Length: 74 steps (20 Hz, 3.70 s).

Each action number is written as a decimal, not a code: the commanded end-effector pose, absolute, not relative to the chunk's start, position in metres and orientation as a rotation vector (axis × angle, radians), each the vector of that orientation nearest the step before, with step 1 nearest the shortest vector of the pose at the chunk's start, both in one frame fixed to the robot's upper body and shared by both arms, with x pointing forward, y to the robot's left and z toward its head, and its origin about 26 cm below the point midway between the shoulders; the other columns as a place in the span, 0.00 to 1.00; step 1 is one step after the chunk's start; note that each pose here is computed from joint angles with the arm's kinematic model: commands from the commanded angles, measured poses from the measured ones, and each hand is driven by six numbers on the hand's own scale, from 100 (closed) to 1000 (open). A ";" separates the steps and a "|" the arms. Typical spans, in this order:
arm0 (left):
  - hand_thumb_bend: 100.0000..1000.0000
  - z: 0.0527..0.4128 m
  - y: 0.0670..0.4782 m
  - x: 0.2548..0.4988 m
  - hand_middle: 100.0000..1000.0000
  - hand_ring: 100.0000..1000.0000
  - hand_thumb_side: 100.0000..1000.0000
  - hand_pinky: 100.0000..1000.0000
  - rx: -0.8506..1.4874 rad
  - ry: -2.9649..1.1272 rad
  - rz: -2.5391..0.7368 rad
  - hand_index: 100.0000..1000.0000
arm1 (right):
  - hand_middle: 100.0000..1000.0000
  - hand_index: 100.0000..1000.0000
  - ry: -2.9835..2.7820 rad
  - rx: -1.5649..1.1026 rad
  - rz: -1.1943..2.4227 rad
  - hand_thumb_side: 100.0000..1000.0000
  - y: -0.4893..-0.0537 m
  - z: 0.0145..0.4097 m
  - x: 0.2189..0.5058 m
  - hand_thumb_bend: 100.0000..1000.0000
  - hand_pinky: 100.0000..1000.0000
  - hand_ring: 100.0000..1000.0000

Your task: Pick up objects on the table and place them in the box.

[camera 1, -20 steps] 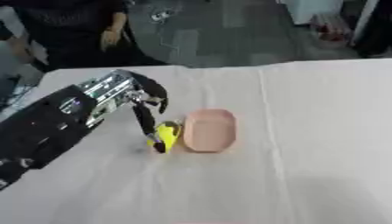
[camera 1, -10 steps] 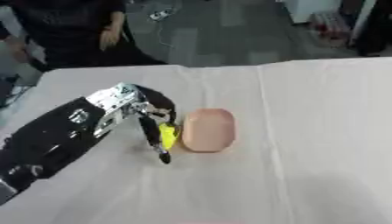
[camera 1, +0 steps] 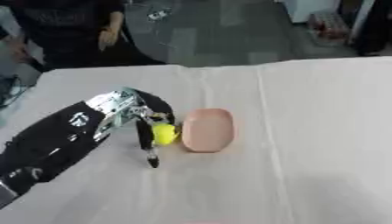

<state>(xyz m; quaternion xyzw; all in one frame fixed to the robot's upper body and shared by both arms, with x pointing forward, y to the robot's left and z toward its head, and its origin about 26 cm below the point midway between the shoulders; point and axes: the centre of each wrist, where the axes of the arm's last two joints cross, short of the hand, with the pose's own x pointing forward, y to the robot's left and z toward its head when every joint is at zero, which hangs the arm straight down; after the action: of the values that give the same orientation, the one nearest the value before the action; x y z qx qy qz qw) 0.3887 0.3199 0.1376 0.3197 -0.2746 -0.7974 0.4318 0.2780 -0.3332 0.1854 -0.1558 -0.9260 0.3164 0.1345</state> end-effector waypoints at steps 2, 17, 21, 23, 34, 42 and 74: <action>0.27 0.151 0.324 0.385 0.62 0.42 0.49 0.12 0.849 -0.735 -2.000 0.75 | 0.44 0.49 -2.690 -0.477 0.960 1.00 -0.337 0.194 0.276 0.00 0.29 0.44; 0.00 0.137 0.342 0.380 0.00 0.00 0.53 0.00 0.895 -0.927 -1.930 0.12 | 0.43 0.48 -2.705 -0.484 0.941 1.00 -0.338 0.194 0.275 0.00 0.29 0.43; 0.00 0.156 0.343 0.380 0.00 0.00 0.51 0.00 0.956 -0.929 -1.904 0.11 | 0.43 0.48 -2.700 -0.487 0.943 1.00 -0.339 0.194 0.275 0.00 0.29 0.43; 0.00 0.171 0.341 0.380 0.00 0.00 0.51 0.00 0.994 -0.959 -1.891 0.11 | 0.43 0.48 -2.697 -0.488 0.945 1.00 -0.339 0.193 0.275 0.00 0.29 0.43; 0.00 0.207 0.300 0.388 0.01 0.00 0.52 0.00 1.028 -1.358 -1.846 0.12 | 0.43 0.49 -2.704 -0.476 0.959 1.00 -0.337 0.196 0.276 0.00 0.29 0.43; 0.00 0.189 0.288 0.398 0.07 0.00 0.56 0.00 1.007 -1.531 -1.852 0.16 | 0.44 0.49 -2.737 -0.431 0.966 1.00 -0.334 0.206 0.280 0.00 0.29 0.43; 0.51 0.229 0.292 0.347 0.87 0.84 1.00 0.80 1.071 -1.585 -1.790 0.75 | 0.43 0.48 -2.693 -0.466 0.963 1.00 -0.342 0.199 0.275 0.00 0.28 0.43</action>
<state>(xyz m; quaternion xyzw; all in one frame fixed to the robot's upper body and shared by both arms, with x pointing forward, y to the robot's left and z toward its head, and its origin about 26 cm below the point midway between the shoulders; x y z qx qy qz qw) 0.3560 0.2888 0.1998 0.3650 -0.5656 -0.6844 0.2801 0.2771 -0.3401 0.1917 -0.1505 -0.9246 0.3237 0.1327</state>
